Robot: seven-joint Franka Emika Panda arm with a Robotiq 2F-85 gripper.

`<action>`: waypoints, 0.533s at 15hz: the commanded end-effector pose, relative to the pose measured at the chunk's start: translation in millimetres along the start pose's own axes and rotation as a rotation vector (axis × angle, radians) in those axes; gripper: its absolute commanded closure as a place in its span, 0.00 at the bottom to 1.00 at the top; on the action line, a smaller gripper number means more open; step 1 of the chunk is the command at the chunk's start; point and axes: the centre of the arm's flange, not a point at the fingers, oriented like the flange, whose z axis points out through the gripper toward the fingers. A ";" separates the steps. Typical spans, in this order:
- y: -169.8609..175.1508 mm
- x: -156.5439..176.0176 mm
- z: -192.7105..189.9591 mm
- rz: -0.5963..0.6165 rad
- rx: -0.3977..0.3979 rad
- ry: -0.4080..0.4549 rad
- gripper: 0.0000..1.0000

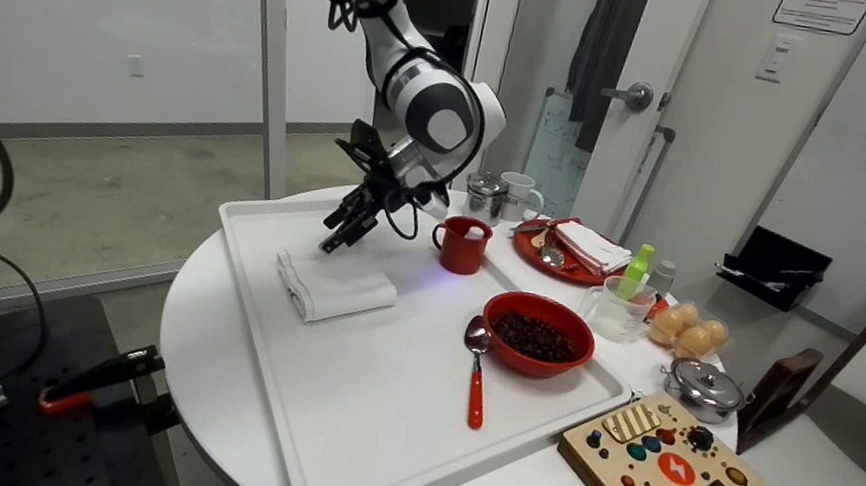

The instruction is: Fold the towel in half from right to left

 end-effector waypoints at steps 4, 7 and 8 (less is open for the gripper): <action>40.2 -104.0 6.4 -0.049 -0.160 0.018 0.00; 61.1 -138.6 -0.6 -0.096 -0.242 0.102 0.00; 70.5 -146.9 -3.8 -0.121 -0.289 0.147 0.00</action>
